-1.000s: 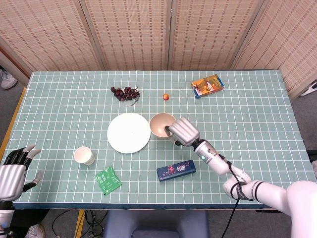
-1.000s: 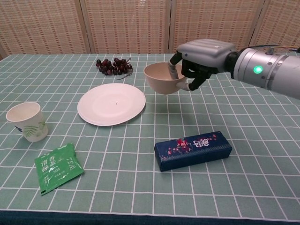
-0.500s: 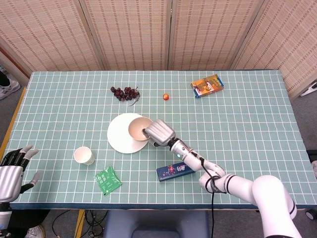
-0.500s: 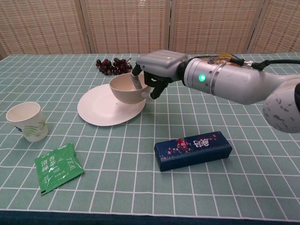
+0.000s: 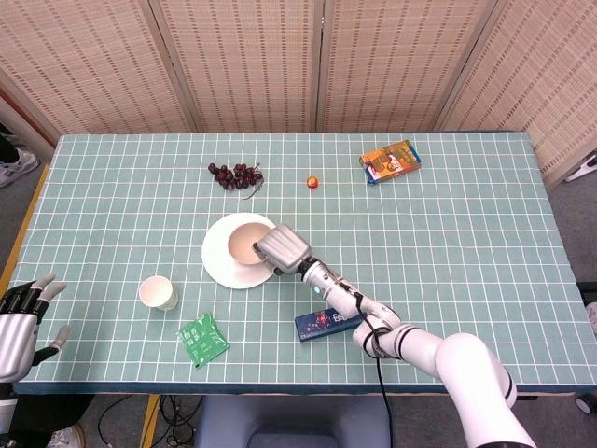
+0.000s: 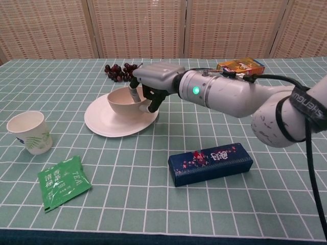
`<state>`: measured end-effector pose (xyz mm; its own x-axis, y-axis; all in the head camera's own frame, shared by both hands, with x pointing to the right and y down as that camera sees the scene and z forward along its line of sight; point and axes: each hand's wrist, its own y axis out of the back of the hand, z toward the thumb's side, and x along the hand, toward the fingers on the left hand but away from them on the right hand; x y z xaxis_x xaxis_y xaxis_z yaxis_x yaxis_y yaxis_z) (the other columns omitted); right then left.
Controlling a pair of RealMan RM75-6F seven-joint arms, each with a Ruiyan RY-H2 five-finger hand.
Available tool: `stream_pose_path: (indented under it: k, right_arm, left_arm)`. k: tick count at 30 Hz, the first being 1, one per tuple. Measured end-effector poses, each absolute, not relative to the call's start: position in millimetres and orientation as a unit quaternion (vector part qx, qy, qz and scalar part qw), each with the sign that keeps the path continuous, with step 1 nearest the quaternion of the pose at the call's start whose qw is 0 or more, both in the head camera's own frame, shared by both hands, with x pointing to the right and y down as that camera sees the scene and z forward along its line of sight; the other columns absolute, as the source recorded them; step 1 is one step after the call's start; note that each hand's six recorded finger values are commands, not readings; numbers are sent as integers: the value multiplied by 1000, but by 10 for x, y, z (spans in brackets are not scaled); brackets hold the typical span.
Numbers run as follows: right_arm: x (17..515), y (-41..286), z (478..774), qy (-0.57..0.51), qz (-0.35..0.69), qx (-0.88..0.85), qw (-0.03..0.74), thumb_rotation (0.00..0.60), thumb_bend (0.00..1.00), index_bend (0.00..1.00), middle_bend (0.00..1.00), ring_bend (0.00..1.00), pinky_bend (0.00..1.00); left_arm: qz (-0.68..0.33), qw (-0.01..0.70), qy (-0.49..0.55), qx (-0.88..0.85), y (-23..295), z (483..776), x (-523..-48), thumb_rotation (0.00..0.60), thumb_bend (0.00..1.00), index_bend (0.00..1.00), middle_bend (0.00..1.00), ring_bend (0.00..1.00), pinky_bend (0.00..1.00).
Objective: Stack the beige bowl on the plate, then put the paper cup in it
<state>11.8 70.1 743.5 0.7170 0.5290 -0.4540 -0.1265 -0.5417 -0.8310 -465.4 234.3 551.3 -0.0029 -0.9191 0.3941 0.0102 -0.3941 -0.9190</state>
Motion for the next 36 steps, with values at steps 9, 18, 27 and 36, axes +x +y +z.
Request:
stream_pose_path:
  k: [9,18,27,36]
  right_arm:
    - [-6,740,7542,-114,359,-802,463,600,402,584,913,930,975]
    - [-11,746,7544,-117,358,-800,468,600,231,248,894,929,975]
    - [313,571,7305,-143,348,-785,492,600,211,154,869,926,975]
    - [1252,412,6803,-200,372,-753,504,600,211,152,826,883,975]
  left_arm:
    - [-597,388,387,-586,2377,5519,-4686,600,312,205,159,159,162]
    - [-597,388,386,-586,2383,5522,-4687,600,312,202,159,158,161]
    - [-593,394,379,-591,2320,5534,-4645,600,312,201,159,158,162]
    - [-577,400,364,-612,2168,5609,-4508,600,312,201,159,158,161]
